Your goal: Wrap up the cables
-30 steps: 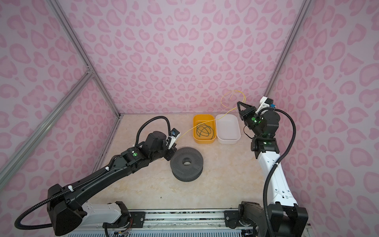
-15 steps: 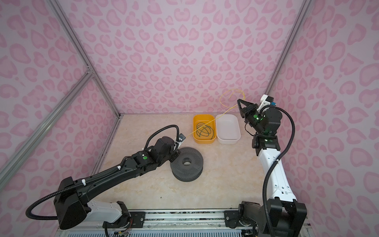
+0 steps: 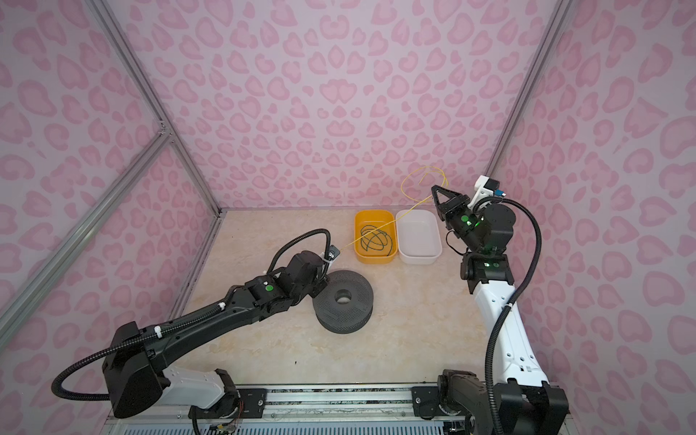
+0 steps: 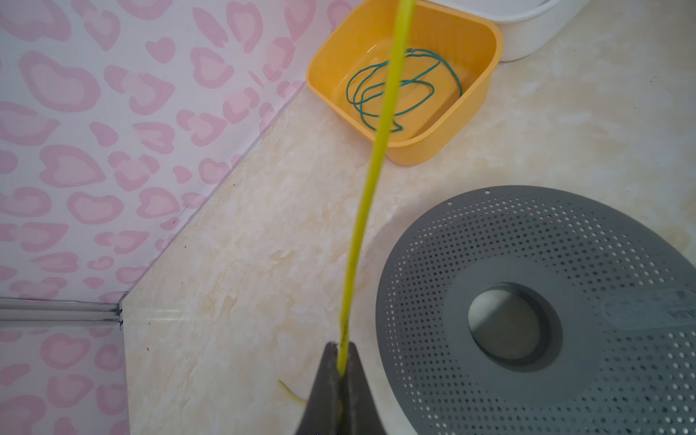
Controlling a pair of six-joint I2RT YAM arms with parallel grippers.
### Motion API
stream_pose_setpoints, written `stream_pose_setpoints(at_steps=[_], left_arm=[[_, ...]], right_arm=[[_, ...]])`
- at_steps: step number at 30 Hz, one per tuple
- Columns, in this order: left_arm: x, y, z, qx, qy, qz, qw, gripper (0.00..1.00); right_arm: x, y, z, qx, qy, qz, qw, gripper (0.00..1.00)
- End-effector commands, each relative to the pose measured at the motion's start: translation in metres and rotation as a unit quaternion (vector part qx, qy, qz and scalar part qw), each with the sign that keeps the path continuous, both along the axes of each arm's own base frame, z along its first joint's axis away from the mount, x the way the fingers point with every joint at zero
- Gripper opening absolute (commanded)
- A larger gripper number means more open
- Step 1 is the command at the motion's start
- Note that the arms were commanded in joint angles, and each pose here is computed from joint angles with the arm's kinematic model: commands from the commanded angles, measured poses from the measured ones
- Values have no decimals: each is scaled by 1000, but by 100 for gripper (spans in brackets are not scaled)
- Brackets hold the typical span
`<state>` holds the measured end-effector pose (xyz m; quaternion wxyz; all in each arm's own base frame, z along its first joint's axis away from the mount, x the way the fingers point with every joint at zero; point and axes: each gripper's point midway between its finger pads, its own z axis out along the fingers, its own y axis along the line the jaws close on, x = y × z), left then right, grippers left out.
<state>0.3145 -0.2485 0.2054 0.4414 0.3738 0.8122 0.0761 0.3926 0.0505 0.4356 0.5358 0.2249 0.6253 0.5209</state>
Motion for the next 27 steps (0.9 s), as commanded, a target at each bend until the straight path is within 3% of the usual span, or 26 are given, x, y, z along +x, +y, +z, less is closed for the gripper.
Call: stream_pose_setpoints(at_steps=[1, 2, 7, 10, 13, 18, 27], left_arm=[[-5, 26, 0, 53, 12, 30, 998, 15], [-5, 25, 9, 44, 5, 30, 999, 19], [-5, 25, 54, -8, -39, 27, 999, 60], [-6, 31, 69, -15, -62, 34, 997, 70], [-9, 42, 94, -26, -85, 45, 995, 73], [-18, 34, 150, -115, -112, 20, 987, 74], [-11, -78, 187, -212, -89, -131, 964, 59]], right_arm=[[2, -6, 16, -28, -41, -50, 998, 0], [1, 0, 13, -37, -37, -47, 997, 0], [2, 18, -4, -57, -20, -36, 998, 0], [2, 30, -11, -61, -16, -24, 998, 0], [1, 43, -18, -73, -10, -15, 997, 0], [-1, 73, -29, -90, -2, 8, 996, 0], [-12, 120, -45, -97, 9, 50, 994, 0]])
